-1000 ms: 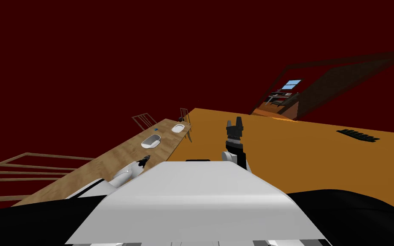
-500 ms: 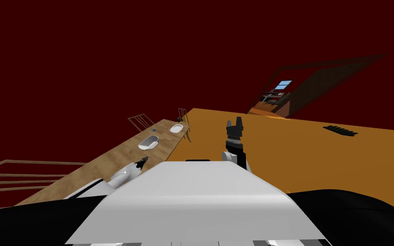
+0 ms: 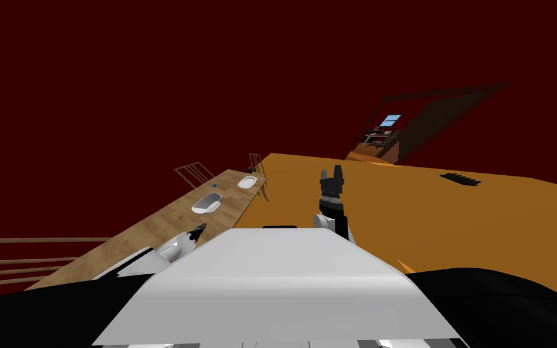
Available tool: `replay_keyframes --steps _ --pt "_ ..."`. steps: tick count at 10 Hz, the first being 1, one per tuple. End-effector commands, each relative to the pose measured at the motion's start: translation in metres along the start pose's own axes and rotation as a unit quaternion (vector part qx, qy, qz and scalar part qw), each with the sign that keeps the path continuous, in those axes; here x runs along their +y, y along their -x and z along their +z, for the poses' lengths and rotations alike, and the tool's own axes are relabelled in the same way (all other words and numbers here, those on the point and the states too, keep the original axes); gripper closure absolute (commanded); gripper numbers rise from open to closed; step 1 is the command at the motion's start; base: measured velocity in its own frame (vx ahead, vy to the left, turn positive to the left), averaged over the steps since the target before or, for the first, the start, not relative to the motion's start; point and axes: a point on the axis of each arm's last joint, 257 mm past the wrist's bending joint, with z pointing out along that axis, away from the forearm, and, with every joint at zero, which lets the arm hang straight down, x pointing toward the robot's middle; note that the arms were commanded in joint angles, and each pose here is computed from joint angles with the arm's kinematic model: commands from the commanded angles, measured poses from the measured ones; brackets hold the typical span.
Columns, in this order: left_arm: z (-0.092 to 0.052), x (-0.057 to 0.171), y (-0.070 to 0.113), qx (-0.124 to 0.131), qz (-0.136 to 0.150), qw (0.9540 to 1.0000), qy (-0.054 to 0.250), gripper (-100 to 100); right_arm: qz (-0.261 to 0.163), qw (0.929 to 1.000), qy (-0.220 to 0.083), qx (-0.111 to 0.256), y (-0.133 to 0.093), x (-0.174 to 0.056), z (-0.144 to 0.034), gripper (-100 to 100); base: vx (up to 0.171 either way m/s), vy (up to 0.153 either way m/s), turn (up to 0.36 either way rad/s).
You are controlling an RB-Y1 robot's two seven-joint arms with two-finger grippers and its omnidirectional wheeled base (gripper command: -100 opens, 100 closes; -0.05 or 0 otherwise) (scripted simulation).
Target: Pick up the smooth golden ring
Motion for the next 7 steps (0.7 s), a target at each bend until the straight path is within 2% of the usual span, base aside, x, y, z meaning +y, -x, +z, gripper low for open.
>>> replay_keyframes --steps 1,4,5,6,7 --pt "-0.001 0.013 0.006 -0.004 -0.005 0.9999 0.012 -100 0.0 1.0 0.0 0.0 0.0 0.0 0.0 0 -0.015 -0.006 0.02" --pt "-0.001 0.013 0.006 -0.004 -0.005 0.9999 0.012 -100 0.0 1.0 0.0 0.0 0.0 0.0 0.0 0 -0.001 -0.001 0.007" --pt "-0.001 0.014 0.01 -0.003 -0.014 0.9999 0.008 -100 0.0 1.0 0.0 0.0 0.0 0.0 0.0 0 -0.031 -0.017 -0.301" --pt "-0.002 0.03 0.016 -0.009 -0.02 0.9995 0.023 -100 0.0 1.0 0.0 0.0 0.0 0.0 0.0 0 -0.04 -0.013 -0.156" --pt "-0.001 0.021 0.012 -0.006 -0.015 0.9997 0.016 -100 0.0 1.0 0.0 0.0 0.0 0.0 0.0 0 -0.015 -0.004 -0.002"
